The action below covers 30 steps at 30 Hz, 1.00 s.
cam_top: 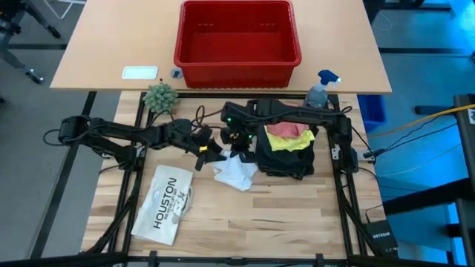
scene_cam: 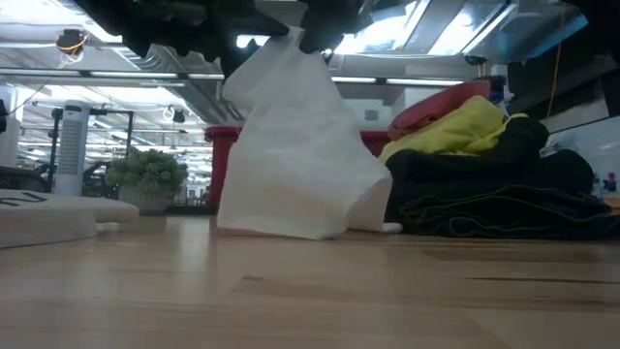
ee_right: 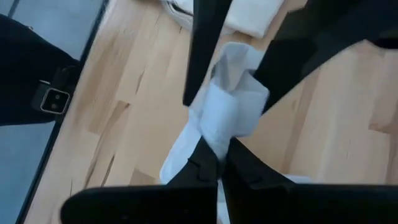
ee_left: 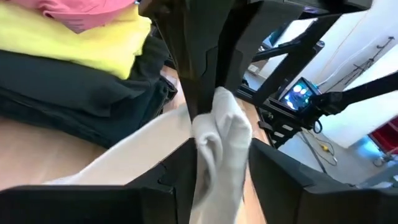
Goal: Fold laundry
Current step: Fold the white panty
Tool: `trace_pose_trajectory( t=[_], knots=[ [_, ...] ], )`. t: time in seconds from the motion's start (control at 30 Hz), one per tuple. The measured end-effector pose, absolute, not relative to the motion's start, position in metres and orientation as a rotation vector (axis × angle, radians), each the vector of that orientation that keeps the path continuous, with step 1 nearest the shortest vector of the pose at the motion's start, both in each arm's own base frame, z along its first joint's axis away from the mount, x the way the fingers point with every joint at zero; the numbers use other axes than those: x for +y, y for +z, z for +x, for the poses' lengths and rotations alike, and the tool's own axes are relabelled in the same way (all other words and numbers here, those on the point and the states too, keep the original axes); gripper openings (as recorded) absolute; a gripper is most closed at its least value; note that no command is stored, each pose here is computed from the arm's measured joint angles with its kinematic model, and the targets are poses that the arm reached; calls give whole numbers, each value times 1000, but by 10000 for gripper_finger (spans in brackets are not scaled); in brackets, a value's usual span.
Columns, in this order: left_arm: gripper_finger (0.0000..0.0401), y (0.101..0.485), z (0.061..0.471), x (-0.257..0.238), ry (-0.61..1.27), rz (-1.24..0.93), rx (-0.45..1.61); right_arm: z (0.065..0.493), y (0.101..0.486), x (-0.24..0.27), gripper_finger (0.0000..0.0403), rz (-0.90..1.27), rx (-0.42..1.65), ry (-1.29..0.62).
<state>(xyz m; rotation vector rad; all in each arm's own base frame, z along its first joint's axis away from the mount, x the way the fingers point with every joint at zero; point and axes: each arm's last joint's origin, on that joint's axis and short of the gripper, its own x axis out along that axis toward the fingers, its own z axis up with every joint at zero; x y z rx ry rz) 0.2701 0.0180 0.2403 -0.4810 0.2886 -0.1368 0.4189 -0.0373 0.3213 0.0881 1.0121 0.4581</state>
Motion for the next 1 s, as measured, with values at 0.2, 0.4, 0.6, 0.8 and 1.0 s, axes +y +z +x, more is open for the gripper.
trace_pose_trajectory(
  t=[0.2,0.4,0.6,0.8,1.0],
  knots=[
    [128,241,270,19,-112,-465,280,420,322,-40,0,94,987,465],
    [17,240,270,19,-108,-458,285,421,322,-40,6,65,1004,418],
    [5,259,273,22,-64,-371,395,417,321,-46,55,41,1046,354],
    [3,291,262,33,27,-197,614,403,328,-62,138,70,1088,304],
    [2,348,243,44,114,-34,660,381,361,-83,179,69,1001,167]
  ],
)
